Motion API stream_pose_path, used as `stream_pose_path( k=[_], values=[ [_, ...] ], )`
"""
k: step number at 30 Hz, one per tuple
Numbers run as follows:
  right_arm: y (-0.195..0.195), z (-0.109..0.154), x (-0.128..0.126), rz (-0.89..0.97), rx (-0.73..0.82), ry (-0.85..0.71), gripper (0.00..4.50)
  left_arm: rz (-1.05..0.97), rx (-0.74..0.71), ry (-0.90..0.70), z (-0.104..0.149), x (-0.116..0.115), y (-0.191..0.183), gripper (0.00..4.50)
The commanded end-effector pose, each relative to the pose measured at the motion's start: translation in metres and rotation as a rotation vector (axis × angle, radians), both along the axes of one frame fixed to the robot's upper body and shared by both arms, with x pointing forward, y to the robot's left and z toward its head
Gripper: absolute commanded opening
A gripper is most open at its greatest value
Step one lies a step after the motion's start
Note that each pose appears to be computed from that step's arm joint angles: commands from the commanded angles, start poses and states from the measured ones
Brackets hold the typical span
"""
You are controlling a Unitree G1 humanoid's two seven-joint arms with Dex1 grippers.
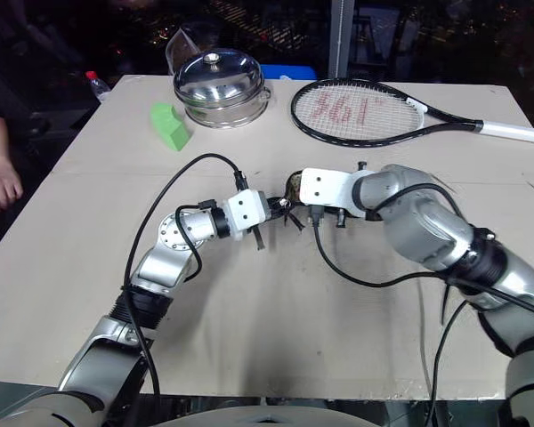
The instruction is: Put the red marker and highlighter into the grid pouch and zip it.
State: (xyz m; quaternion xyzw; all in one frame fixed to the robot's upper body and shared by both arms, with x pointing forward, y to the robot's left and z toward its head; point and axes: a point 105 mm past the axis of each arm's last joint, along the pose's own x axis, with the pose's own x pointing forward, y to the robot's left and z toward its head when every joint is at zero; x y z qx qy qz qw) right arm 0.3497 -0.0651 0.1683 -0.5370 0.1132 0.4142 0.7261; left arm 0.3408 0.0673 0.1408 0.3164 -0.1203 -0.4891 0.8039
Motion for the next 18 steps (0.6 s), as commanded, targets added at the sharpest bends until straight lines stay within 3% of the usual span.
stream_pose_path(
  k=[1, 3, 6, 10, 14, 18],
  values=[
    [-0.010, 0.025, 0.007, 0.000, 0.034, -0.106, 2.93, -0.004, -0.047, -0.052, 0.022, -0.002, -0.002, 0.00],
    [-0.020, 0.030, 0.002, -0.025, 0.114, -0.044, 3.76, 0.017, -0.060, -0.033, 0.024, 0.000, 0.001, 0.00],
    [-0.030, 0.042, -0.016, -0.058, 0.319, 0.109, 3.76, 0.044, -0.096, 0.006, 0.027, 0.003, 0.005, 0.00],
    [-0.034, 0.063, -0.079, 0.016, 0.637, 0.447, 3.76, 0.061, -0.186, 0.104, 0.035, 0.007, 0.006, 0.00],
    [-0.026, 0.041, -0.099, -0.055, 0.706, 0.567, 3.76, 0.043, -0.193, 0.135, 0.042, 0.006, 0.003, 0.00],
    [-0.008, 0.013, -0.094, -0.164, 0.776, 0.581, 3.76, 0.023, -0.179, 0.145, 0.051, 0.006, -0.001, 0.00]
  ],
)
